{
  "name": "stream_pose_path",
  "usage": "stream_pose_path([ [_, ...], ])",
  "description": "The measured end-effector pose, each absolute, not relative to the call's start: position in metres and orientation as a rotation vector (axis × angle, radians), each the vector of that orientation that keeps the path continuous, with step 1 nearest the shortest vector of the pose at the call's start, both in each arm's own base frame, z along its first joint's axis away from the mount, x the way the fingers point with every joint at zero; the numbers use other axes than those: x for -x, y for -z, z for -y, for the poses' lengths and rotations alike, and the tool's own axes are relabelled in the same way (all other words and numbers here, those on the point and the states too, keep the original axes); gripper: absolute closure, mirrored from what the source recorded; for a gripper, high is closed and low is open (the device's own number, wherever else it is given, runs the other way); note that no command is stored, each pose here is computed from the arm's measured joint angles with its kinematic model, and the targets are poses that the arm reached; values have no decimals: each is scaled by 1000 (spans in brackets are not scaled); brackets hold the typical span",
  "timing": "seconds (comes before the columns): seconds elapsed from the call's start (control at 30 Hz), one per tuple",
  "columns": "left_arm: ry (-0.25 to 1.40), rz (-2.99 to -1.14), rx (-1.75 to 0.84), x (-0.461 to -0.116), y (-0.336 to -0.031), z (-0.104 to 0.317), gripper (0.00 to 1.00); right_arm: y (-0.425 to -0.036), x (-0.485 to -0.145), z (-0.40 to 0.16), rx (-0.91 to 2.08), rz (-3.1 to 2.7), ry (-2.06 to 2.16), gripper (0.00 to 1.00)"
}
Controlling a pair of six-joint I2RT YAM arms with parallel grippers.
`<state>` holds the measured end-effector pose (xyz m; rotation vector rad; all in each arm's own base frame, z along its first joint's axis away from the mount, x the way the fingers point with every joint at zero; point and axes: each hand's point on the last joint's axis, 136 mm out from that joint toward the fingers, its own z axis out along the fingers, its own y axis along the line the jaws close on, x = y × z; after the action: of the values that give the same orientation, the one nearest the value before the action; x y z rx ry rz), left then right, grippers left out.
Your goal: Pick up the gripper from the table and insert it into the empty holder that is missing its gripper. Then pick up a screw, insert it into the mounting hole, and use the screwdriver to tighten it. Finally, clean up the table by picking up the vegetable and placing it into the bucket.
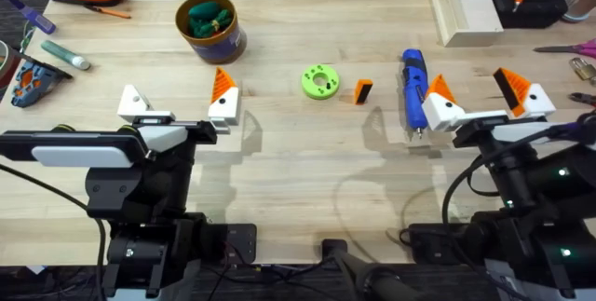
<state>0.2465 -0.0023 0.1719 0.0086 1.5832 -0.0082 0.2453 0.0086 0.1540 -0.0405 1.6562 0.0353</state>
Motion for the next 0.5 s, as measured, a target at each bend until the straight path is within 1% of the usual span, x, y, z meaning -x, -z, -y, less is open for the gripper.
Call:
stream_pose_path([
  [0.23,8,-1580,-9,-247,-173,2,14,-154,-245,-9,42,-1658,-34,10],
  [0.37,7,-1547,-8,-247,-181,2,16,-156,-245,-9,44,-1648,-32,10],
  [0.5,-2,-1544,1,-246,-184,0,15,-177,-246,-9,47,-1566,-28,10],
])
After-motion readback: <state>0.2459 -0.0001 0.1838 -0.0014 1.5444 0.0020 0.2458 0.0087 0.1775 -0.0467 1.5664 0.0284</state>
